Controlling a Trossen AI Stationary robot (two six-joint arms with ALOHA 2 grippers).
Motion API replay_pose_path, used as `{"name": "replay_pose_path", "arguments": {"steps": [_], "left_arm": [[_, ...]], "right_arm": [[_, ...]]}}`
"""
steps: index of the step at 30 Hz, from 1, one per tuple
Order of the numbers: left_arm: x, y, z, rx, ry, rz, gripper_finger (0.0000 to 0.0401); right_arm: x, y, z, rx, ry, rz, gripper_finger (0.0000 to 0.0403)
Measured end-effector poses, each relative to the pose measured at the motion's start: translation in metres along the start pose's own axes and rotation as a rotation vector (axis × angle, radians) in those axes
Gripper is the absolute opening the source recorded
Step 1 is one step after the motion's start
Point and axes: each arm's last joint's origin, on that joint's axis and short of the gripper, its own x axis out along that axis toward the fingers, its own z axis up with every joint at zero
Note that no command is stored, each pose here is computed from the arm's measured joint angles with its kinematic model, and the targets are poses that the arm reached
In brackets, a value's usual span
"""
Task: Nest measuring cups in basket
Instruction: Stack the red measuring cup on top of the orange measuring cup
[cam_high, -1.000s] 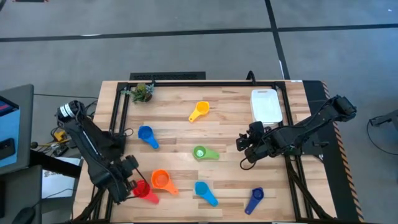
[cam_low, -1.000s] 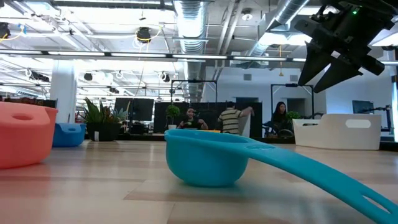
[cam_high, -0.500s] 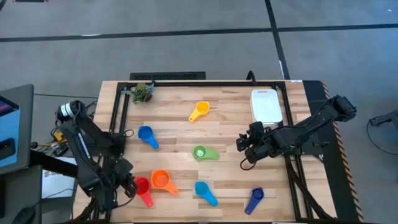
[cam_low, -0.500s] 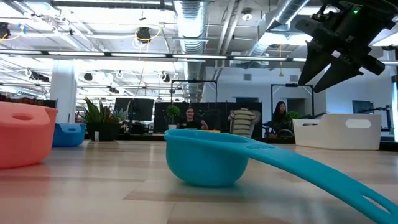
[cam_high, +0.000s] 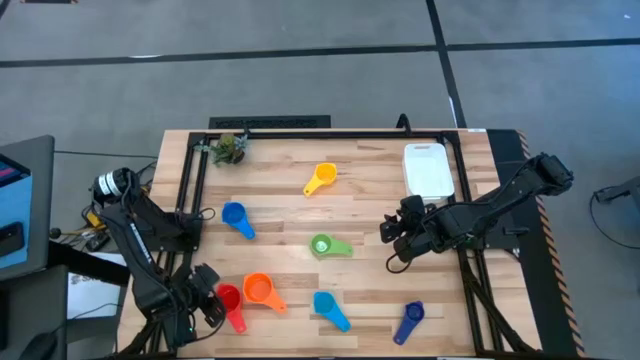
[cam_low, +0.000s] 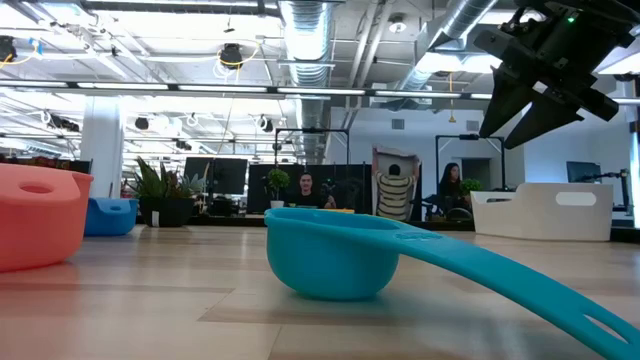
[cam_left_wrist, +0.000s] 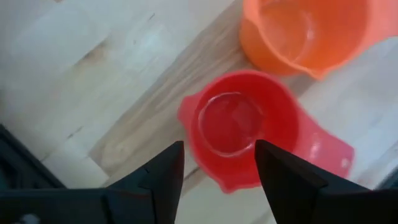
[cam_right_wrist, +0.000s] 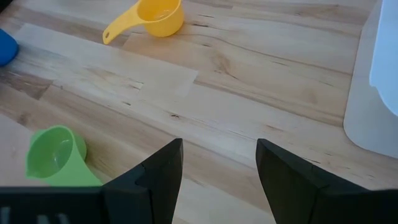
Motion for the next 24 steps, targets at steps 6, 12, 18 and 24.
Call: {"name": "replay_pose_path", "arguments": {"steps": [6, 12, 18, 24], "left_arm": [[0.015, 0.006, -0.006, -0.028, 0.019, 0.080, 0.0162], [0.024, 0.002, -0.009, -0.026, 0.024, 0.073, 0.0132], [0.028, 0.001, -0.006, -0.039, 0.016, 0.090, 0.0068], [0.030, -0.001, -0.001, -0.017, 0.010, 0.102, 0.0007]], "right_arm": [[0.000, 0.000, 0.000, -0.005, 0.002, -0.002, 0.0225], [0.000, 0.000, 0.000, -0.004, 0.002, -0.002, 0.0225], [0.000, 0.000, 0.000, -0.004, 0.003, -0.001, 0.0225], [0.000, 0.000, 0.000, -0.020, 0.005, -0.001, 0.0225]]}}
